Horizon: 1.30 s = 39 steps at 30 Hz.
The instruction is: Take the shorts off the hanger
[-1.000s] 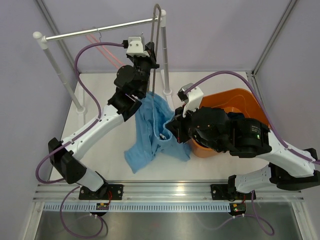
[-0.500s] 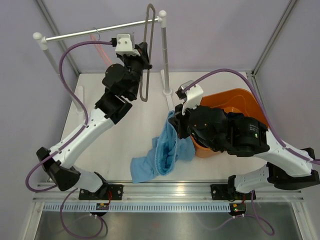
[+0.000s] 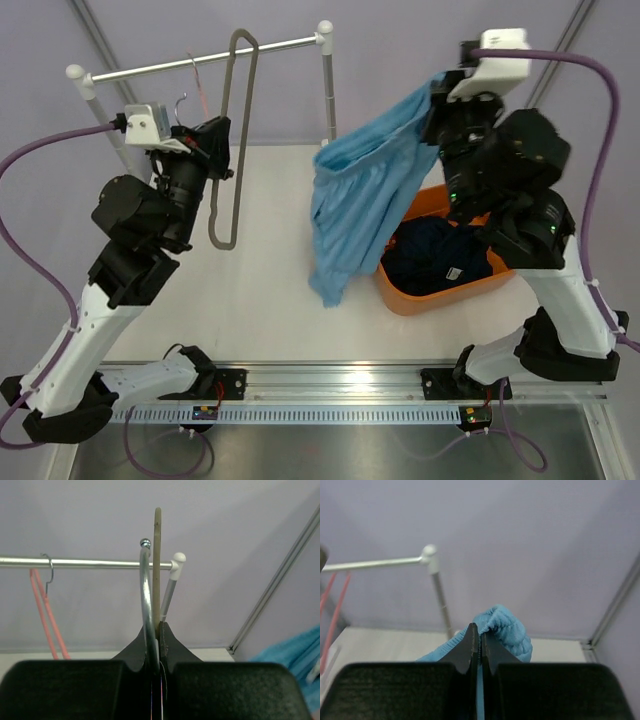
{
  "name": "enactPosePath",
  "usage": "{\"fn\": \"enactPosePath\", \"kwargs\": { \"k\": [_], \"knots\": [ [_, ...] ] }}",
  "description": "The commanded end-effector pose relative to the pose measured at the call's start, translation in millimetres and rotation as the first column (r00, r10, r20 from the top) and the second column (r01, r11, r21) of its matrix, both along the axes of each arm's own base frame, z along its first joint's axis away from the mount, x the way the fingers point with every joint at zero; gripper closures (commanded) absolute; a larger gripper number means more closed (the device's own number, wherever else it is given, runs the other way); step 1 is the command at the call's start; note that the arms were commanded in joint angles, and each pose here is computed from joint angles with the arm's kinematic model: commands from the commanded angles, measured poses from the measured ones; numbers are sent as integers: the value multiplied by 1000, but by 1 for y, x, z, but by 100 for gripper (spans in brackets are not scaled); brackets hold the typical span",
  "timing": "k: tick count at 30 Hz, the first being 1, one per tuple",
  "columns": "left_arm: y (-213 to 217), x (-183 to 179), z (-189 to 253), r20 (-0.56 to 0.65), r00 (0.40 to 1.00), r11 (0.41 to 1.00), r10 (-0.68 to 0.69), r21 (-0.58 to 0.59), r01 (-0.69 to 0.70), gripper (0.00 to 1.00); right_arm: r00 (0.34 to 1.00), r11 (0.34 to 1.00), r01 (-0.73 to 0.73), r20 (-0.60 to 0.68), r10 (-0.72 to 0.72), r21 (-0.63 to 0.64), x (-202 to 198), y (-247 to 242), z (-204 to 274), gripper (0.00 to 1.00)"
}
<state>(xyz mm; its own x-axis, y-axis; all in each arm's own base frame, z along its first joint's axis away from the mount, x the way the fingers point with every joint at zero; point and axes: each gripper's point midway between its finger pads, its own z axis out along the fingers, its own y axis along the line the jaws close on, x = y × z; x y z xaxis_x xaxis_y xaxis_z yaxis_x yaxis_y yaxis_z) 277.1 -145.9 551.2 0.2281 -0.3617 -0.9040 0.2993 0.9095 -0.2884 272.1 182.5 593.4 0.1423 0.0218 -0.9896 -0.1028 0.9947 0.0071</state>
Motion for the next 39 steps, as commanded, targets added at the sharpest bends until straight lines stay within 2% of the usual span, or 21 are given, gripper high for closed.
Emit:
{"fn": "enactPosePath", "kwargs": {
  "k": [1, 4, 6, 11, 12, 13, 16, 25, 32, 35, 36, 39],
  "knots": [
    [-9, -6, -28, -59, 996, 996, -64, 61, 67, 100, 935, 936, 273, 169, -313, 222, -37, -131, 82, 100],
    [-8, -13, -45, -87, 992, 992, -86, 87, 94, 100, 901, 904, 354, 172, -398, 239, -51, -169, 81, 100],
    [-8, -16, -56, -104, 990, 989, -95, 100, 106, 100, 900, 904, 370, 159, -407, 215, -49, -171, 71, 100],
    [-12, -21, -69, -128, 983, 983, -133, 107, 147, 100, 901, 902, 412, 87, -425, 132, -24, -156, 21, 100],
    [-13, -22, -69, -131, 981, 982, -141, 107, 155, 100, 908, 909, 410, 59, -415, 81, -18, -151, 6, 100],
    [-14, -23, -70, -135, 980, 981, -145, 108, 160, 100, 928, 925, 364, 46, -371, 113, -10, -138, -2, 100],
    [-14, -25, -70, -135, 979, 980, -153, 109, 168, 100, 948, 945, 319, -9, -319, 69, 9, -120, -30, 100],
    [-15, -26, -81, -156, 975, 975, -157, 130, 178, 100, 961, 968, 252, -111, -252, -9, 50, -78, -76, 100],
    [-15, -25, -85, -169, 974, 974, -151, 144, 176, 100, 921, 933, 356, -194, -339, 58, 36, -113, -114, 100],
    [-17, -25, -85, -173, 972, 972, -159, 143, 184, 100, 900, 921, 384, -250, -358, 62, 27, -127, -148, 99],
    [-19, -23, -87, -181, 970, 971, -160, 146, 187, 100, 880, 915, 403, -292, -376, 35, 25, -130, -173, 98],
    [-24, -20, -90, -203, 965, 969, -167, 147, 199, 100, 862, 909, 412, -347, -368, 59, 8, -139, -207, 92]
  ]
}}
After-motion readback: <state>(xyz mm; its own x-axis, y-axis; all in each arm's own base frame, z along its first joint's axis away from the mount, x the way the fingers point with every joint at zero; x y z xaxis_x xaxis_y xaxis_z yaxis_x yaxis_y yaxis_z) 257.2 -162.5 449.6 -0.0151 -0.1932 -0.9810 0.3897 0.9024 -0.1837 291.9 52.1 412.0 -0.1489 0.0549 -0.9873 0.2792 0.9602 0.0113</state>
